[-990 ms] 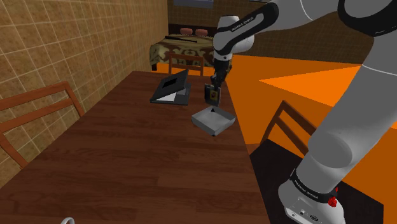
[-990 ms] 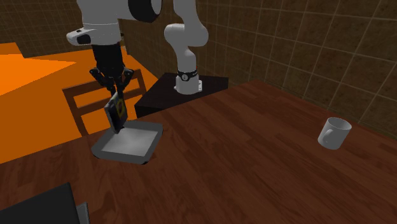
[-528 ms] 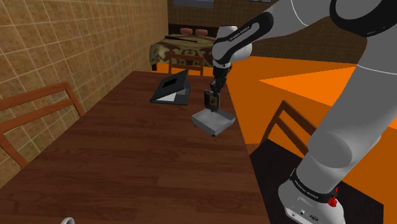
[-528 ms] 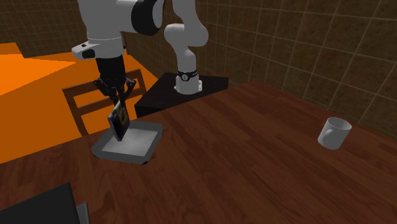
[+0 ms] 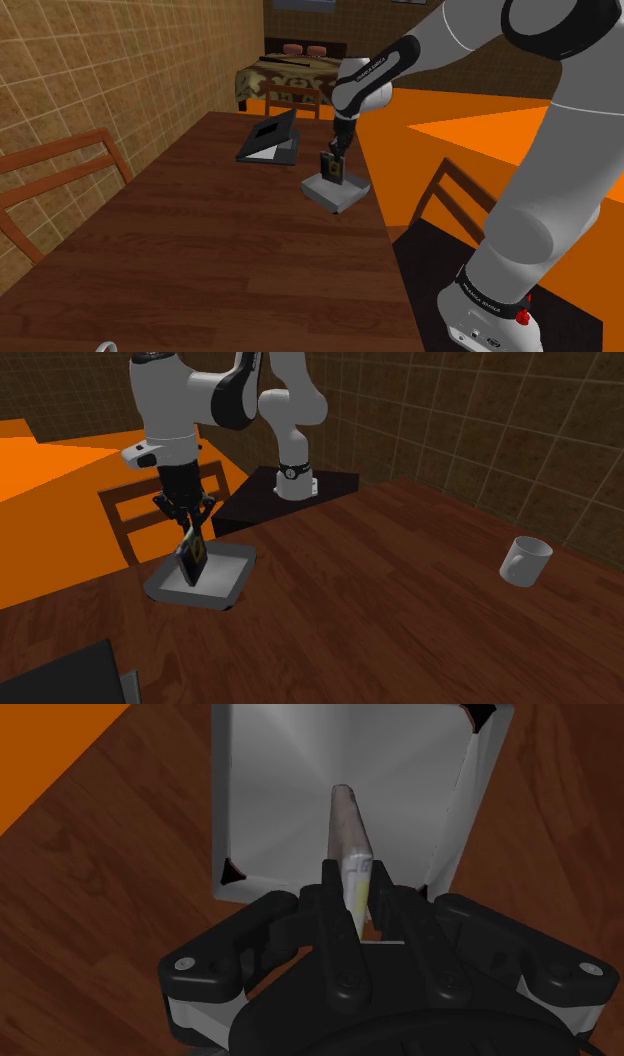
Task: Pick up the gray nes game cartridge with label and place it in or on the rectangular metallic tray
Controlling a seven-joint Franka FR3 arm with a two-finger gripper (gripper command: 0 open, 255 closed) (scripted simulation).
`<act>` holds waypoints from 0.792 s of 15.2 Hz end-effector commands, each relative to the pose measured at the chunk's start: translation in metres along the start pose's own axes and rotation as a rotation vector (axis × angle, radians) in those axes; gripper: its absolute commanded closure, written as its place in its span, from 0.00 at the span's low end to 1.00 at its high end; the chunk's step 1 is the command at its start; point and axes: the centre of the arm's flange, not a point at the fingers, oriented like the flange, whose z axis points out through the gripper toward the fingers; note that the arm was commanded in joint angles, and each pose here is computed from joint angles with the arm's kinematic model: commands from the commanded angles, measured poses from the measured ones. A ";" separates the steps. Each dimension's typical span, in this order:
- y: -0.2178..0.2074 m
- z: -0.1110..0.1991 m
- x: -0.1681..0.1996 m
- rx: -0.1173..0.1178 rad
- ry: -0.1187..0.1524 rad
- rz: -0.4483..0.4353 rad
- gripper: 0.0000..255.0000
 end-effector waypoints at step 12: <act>-0.001 0.015 -0.001 0.000 0.001 0.000 0.00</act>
